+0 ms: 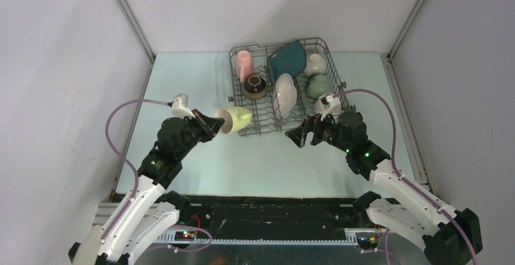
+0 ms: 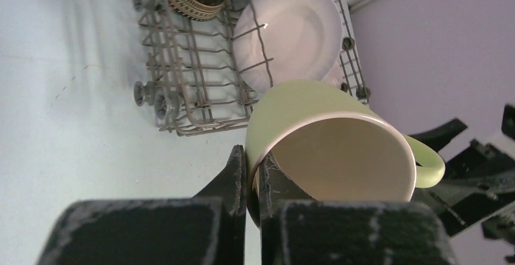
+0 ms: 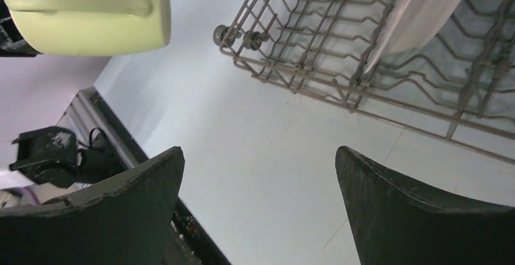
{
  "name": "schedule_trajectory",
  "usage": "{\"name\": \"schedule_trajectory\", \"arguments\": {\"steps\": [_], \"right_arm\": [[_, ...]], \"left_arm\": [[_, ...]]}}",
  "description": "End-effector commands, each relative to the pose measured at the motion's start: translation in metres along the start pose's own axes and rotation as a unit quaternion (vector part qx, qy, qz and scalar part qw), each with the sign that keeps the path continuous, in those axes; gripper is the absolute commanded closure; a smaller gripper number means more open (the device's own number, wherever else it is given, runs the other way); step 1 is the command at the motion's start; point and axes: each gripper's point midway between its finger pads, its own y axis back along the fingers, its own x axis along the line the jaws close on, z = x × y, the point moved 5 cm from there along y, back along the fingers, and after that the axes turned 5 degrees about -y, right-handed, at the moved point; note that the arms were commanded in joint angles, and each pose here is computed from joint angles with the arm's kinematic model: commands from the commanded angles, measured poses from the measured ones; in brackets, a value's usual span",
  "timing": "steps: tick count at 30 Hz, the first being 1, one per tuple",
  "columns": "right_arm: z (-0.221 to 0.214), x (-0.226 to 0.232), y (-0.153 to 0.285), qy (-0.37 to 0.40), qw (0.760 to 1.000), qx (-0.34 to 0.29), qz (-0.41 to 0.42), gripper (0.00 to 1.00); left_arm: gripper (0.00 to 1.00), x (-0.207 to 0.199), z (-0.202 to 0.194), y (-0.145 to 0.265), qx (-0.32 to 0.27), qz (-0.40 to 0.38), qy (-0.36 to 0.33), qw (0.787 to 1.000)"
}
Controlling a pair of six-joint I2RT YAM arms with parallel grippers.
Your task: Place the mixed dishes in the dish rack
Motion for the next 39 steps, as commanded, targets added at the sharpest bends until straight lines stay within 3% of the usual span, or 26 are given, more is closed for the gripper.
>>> {"name": "schedule_trajectory", "arguments": {"steps": [1,6,13,18,24,28,31,36,39], "right_arm": [[0.008,0.019,0.016,-0.025,0.998,0.023,0.044,0.02],[0.004,0.022,0.023,-0.038,0.997,0.042,0.054,0.01],[0.007,0.04,0.034,-0.08,0.988,0.1,0.086,0.01],[0.014,0.047,0.035,-0.084,0.987,0.098,0.101,0.0],[0.014,0.066,0.039,-0.118,0.97,0.131,0.165,0.0],[0.017,0.073,0.043,-0.134,0.964,0.137,0.184,0.0],[0.018,0.08,0.043,-0.15,0.955,0.148,0.207,0.02],[0.016,0.096,0.036,-0.186,0.939,0.174,0.233,0.1],[0.018,0.11,0.029,-0.195,0.934,0.166,0.25,0.11]], "left_arm": [[1.0,-0.026,0.024,0.0,-0.079,-0.082,-0.083,0.99],[1.0,-0.042,0.025,0.014,-0.124,-0.174,-0.152,0.965],[1.0,-0.048,0.023,0.029,-0.168,-0.233,-0.253,0.924],[1.0,-0.063,0.021,0.027,-0.18,-0.293,-0.277,0.897],[1.0,-0.077,0.027,0.024,-0.243,-0.326,-0.314,0.858],[1.0,-0.083,0.032,0.024,-0.299,-0.331,-0.344,0.826],[1.0,-0.09,0.034,0.029,-0.347,-0.354,-0.374,0.784],[1.0,-0.099,0.028,0.032,-0.369,-0.394,-0.411,0.734],[1.0,-0.096,0.022,0.034,-0.388,-0.402,-0.409,0.721]]}}
